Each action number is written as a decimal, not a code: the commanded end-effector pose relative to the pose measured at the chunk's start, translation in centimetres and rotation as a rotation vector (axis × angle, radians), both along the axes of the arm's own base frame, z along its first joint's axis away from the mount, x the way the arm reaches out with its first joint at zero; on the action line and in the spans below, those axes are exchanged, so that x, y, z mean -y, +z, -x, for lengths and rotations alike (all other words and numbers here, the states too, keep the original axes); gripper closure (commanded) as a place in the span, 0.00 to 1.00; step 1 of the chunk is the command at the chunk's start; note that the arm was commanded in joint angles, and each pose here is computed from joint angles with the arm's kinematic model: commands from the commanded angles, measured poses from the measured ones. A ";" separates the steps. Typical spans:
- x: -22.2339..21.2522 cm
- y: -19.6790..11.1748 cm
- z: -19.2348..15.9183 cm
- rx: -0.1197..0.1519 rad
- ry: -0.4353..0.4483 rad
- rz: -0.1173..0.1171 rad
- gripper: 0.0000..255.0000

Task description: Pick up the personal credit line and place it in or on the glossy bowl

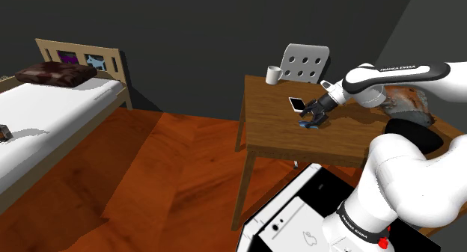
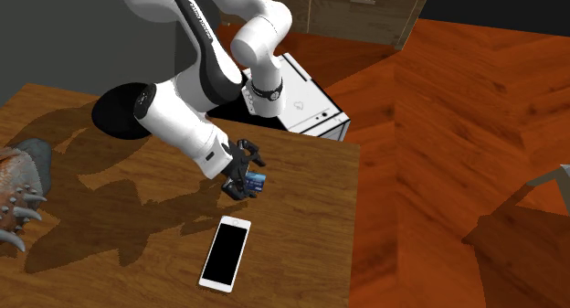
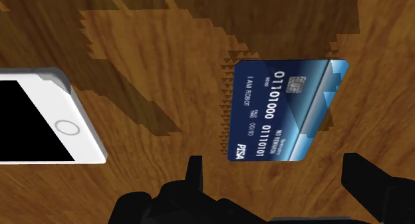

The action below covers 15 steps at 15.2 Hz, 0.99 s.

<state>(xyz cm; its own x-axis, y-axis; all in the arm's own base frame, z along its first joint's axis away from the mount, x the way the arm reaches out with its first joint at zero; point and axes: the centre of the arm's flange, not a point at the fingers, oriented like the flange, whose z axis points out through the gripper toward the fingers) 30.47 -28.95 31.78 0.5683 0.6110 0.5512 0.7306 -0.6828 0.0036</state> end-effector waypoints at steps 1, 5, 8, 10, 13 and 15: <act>0.0 -0.1 0.0 0.000 0.000 0.000 0.00; 0.0 -0.1 0.0 0.000 0.000 0.000 1.00; 0.0 -0.1 0.0 0.000 0.000 0.000 1.00; 0.0 0.0 0.0 0.000 0.000 0.000 1.00; 0.0 0.0 0.0 0.000 0.000 0.000 1.00; 0.0 0.5 0.0 0.000 0.000 0.000 1.00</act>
